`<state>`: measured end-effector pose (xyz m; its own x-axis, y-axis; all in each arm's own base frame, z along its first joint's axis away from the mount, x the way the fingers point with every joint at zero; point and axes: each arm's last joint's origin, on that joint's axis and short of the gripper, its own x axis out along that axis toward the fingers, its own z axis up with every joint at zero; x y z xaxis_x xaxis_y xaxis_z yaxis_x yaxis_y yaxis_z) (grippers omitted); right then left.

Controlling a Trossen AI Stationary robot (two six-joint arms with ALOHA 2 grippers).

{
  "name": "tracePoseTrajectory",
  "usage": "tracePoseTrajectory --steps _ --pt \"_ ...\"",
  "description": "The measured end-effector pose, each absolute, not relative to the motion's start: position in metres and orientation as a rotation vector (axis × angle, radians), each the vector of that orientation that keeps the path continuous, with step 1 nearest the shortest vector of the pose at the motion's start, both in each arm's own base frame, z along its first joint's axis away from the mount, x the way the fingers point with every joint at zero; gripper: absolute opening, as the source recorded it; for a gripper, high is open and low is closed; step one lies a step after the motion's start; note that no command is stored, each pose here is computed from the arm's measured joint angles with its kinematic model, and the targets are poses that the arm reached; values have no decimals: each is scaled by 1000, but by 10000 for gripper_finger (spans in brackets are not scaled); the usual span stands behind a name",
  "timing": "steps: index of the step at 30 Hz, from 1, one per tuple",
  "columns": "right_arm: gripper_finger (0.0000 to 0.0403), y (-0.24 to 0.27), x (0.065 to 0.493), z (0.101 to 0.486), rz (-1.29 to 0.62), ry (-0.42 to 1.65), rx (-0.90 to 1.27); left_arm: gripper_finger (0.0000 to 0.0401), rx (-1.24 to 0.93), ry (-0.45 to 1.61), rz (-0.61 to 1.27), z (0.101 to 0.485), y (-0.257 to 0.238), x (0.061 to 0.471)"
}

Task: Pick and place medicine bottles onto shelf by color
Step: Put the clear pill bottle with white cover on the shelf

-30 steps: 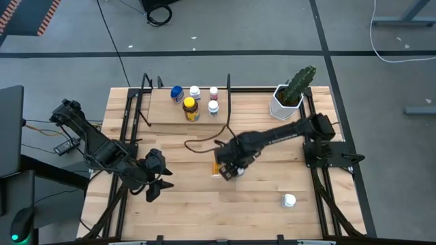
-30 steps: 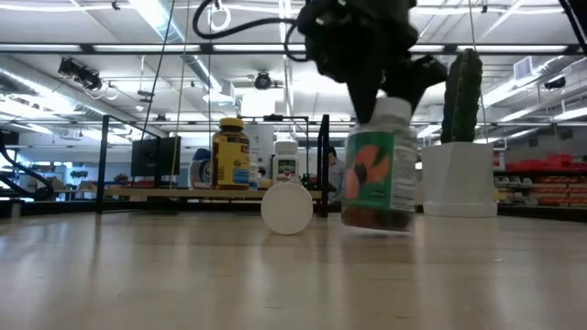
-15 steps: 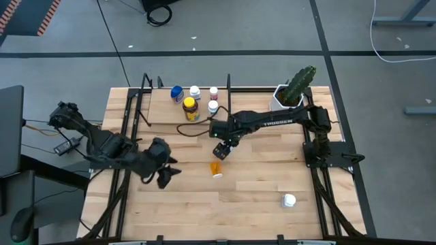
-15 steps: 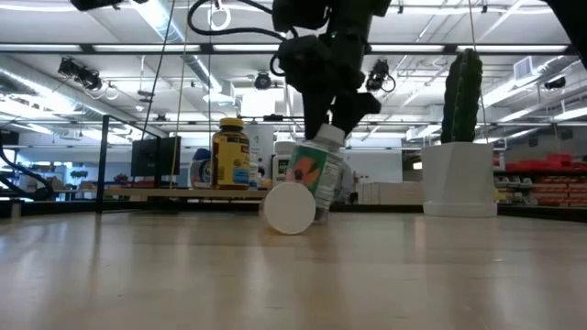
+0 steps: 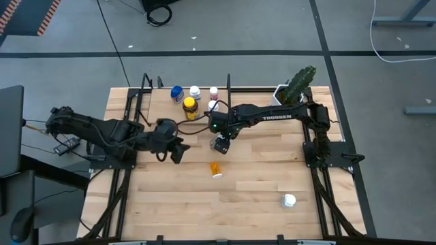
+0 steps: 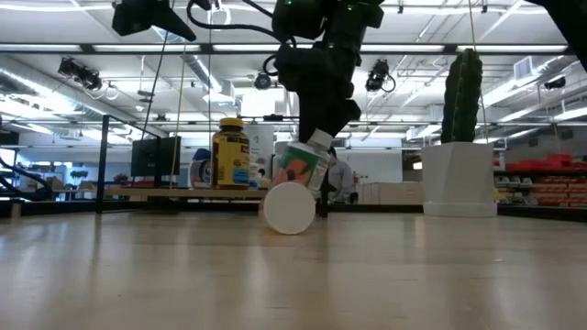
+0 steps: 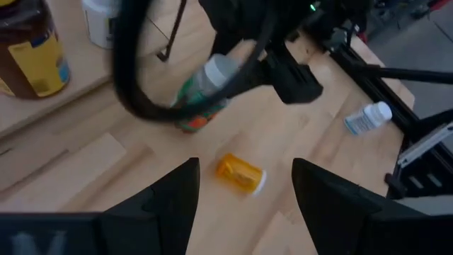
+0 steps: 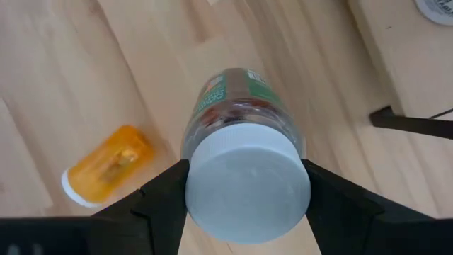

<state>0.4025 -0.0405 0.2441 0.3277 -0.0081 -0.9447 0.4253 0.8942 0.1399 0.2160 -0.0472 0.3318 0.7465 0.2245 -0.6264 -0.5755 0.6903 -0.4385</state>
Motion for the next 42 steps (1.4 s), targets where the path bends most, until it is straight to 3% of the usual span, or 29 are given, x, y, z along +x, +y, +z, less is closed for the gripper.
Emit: tracePoseTrajectory --steps 4,10,19,28,33,42 --pt "255 -41 402 244 -259 1224 372 231 -657 546 461 334 -45 219" --pt "302 -40 403 244 -240 1216 389 236 -641 515 430 337 -46 221" --pt "347 -38 394 257 -260 1219 496 269 -587 531 418 337 -46 221" --pt "344 -35 342 342 -364 985 536 286 -380 613 427 320 -38 243" --pt "344 -32 302 388 -384 825 525 297 -336 558 432 313 -24 270" --pt "344 -31 252 427 -470 662 472 364 -354 602 411 273 11 319"
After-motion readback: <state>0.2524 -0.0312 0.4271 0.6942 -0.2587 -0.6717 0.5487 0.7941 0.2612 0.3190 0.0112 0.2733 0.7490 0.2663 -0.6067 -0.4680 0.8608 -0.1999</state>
